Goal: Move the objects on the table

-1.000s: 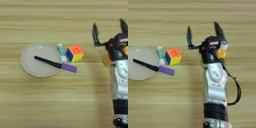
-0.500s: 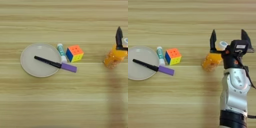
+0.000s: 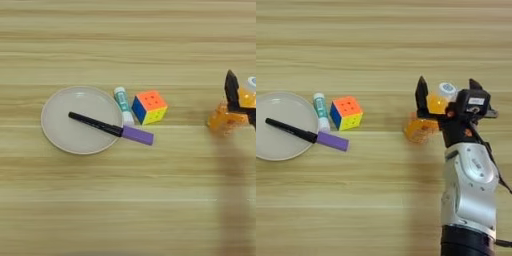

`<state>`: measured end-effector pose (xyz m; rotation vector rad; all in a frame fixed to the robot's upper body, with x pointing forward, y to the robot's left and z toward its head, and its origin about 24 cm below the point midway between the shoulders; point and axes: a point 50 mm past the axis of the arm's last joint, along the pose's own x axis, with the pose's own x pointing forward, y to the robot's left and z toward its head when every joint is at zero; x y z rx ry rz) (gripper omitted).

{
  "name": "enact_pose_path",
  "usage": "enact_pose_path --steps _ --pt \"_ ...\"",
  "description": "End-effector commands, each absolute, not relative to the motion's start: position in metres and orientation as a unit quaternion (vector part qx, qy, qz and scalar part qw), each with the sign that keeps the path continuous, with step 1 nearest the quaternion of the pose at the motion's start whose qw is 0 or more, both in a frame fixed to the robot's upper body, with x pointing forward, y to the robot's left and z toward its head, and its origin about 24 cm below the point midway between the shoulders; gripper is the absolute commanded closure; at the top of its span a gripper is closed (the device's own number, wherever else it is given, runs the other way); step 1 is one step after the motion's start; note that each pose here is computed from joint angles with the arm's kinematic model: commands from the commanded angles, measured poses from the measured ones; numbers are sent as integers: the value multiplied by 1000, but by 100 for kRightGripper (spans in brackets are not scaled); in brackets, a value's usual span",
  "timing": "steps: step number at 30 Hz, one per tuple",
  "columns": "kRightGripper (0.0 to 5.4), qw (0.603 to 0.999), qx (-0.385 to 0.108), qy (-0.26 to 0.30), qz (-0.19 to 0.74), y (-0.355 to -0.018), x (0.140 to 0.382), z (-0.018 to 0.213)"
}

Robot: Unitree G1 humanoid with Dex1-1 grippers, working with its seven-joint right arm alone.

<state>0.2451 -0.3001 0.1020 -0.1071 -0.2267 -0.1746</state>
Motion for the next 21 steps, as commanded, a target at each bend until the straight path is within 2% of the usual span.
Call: enact_pose_path --steps 1,10,21 --pt "3 985 -65 -129 -90 -304 256 121" --pt "3 993 -53 -65 -80 -302 262 101" --pt "3 995 -46 -45 -72 -299 266 93"
